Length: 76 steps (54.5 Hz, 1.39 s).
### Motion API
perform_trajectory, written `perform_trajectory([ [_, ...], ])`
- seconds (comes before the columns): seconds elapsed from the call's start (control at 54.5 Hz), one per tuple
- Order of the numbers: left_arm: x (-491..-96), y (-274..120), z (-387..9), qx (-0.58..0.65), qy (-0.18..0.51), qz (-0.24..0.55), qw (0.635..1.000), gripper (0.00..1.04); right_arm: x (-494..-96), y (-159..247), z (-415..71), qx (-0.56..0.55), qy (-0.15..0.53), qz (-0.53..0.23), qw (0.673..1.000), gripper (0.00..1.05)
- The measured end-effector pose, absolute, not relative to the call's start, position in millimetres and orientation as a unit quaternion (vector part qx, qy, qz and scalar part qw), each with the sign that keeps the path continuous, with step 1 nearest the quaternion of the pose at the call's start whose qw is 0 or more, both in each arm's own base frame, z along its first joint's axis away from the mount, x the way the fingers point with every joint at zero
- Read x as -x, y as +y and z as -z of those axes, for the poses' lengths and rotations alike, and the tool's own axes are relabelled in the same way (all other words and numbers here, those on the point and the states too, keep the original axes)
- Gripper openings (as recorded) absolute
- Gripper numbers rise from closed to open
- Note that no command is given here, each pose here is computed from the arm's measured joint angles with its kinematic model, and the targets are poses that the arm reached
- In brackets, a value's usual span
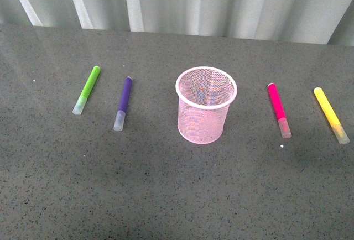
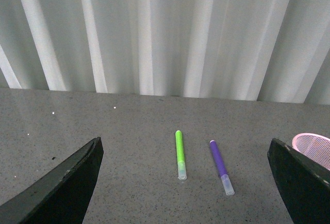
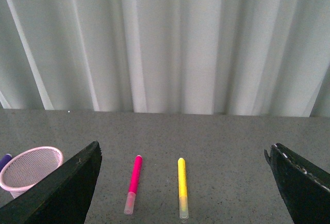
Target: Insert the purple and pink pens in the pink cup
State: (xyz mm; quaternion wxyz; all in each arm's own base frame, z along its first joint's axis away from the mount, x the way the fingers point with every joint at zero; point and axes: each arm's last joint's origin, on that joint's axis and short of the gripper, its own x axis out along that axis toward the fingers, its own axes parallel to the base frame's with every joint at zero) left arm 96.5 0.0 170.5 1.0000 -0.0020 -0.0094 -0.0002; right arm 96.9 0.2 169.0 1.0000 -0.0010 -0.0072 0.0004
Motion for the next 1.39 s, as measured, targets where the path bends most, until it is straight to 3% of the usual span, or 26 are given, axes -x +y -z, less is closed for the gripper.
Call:
perform_trajectory([
  [0.037, -97, 0, -170, 0.003, -0.006, 0.004, 1.0, 0.98, -97, 0, -169, 0.001, -0.007, 0.0, 1.0, 0.98],
  [0.11, -98, -3, -170, 0.028, 0.142, 0.051, 0.988, 0.98, -97, 0, -169, 0.001, -0.007, -0.001, 1.0, 0.98],
  [0.147, -100, -5, -171, 0.028, 0.174, 0.05, 0.983, 0.98, -97, 0, -169, 0.001, -0.007, -0.001, 1.0, 0.98],
  [0.312, -132, -17, -210, 0.006, 0.13, 0.067, 0.989, 0.98, -97, 0, -169, 0.001, -0.007, 0.0, 1.0, 0.98],
  [0.495, -211, -39, -239, -0.019, 0.134, 0.093, 0.986, 0.98, -97, 0, -169, 0.001, -0.007, 0.0, 1.0, 0.98],
  [0.642, -286, -66, -220, -0.06, 0.225, 0.102, 0.967, 0.98, -97, 0, -169, 0.001, -0.007, -0.001, 1.0, 0.98],
  [0.825, -342, -88, -186, -0.086, 0.328, 0.111, 0.934, 0.98, -97, 0, -169, 0.001, -0.007, 0.0, 1.0, 0.98],
  [1.21, -392, -117, -159, -0.125, 0.379, 0.107, 0.911, 0.98, -97, 0, -169, 0.001, -0.007, -0.001, 1.0, 0.98],
  [1.394, -416, -119, -130, -0.131, 0.435, 0.076, 0.888, 0.98, -97, 0, -169, 0.001, -0.007, 0.0, 1.0, 0.98],
])
